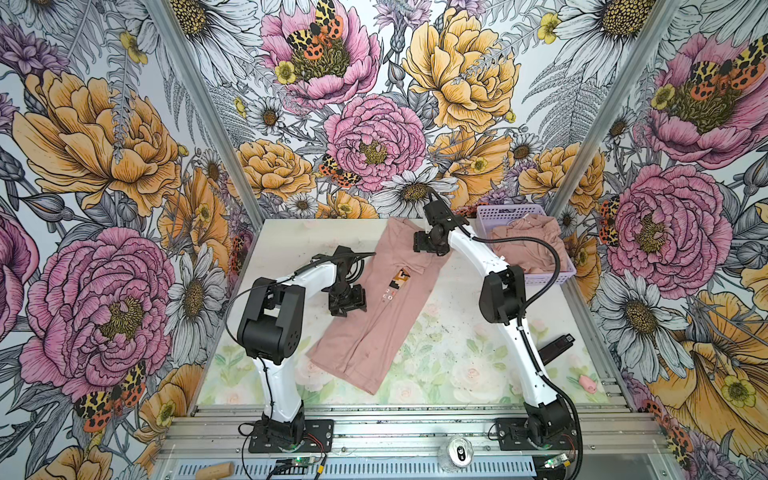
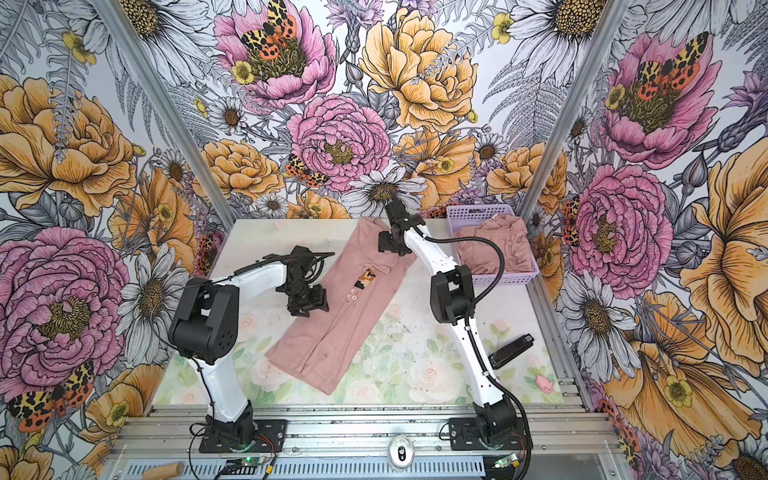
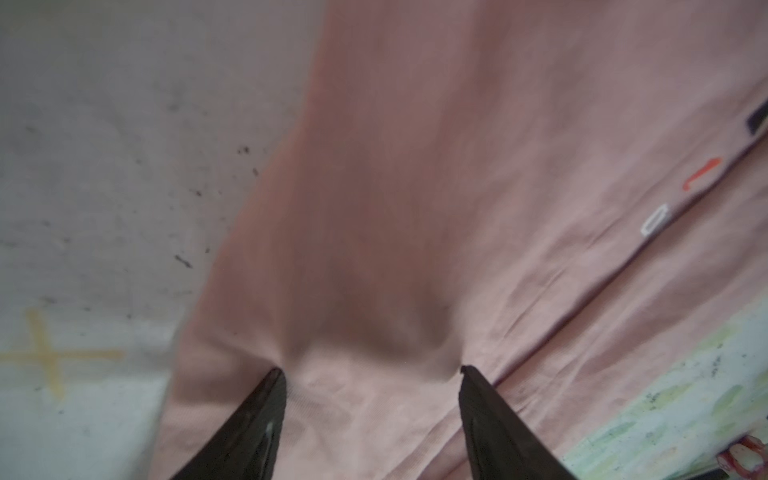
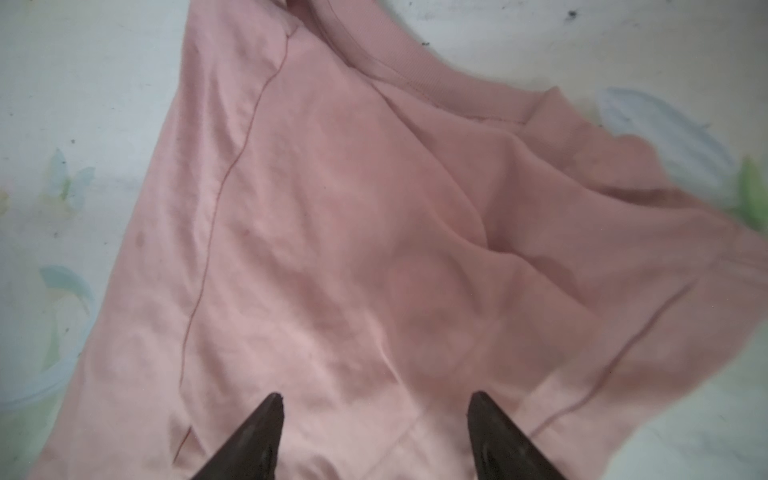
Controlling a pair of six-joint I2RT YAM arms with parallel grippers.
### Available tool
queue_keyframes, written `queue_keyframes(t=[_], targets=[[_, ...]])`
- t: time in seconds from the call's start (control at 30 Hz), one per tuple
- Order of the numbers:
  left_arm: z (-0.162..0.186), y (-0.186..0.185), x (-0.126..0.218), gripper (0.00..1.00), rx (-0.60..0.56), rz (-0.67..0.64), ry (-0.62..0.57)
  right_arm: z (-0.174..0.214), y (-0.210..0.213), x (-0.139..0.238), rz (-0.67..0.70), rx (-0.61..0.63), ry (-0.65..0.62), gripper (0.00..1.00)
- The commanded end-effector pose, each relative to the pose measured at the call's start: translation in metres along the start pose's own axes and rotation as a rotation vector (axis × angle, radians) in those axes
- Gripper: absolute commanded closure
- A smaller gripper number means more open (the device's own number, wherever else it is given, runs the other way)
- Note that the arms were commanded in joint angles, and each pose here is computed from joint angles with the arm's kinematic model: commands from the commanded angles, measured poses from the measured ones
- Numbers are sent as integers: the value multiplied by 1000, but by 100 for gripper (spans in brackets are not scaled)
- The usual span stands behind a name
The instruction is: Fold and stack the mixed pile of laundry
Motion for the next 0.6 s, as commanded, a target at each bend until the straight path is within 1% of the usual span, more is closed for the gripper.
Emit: queue_keyframes(t=[0.0,0.13,0.3,0.43,0.57], targets=[[33,13,-36,34,18,-18,170,-9,7,55,-8,-16,-77,27],[69,10,-56,38,46,43,262,4,6,52,2,-25,-33,26],[106,-2,-69,40,28,57,337,19,0,22,39,-51,25,26],[121,-13,-71,40,13,73,357,27,-5,-6,67,-70,58,26],[128,-22,-69,40,5,99,375,33,-1,-30,56,-73,80,26]])
Point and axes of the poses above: each gripper's point midway between its finger pads, its own x axis back along the fingers, its own y axis along the line the jaws close on, z = x × y, the point moved 10 cm from there along x, back along the fingers, and after that the axes turned 1 degree about x, right-handed, at the moved point
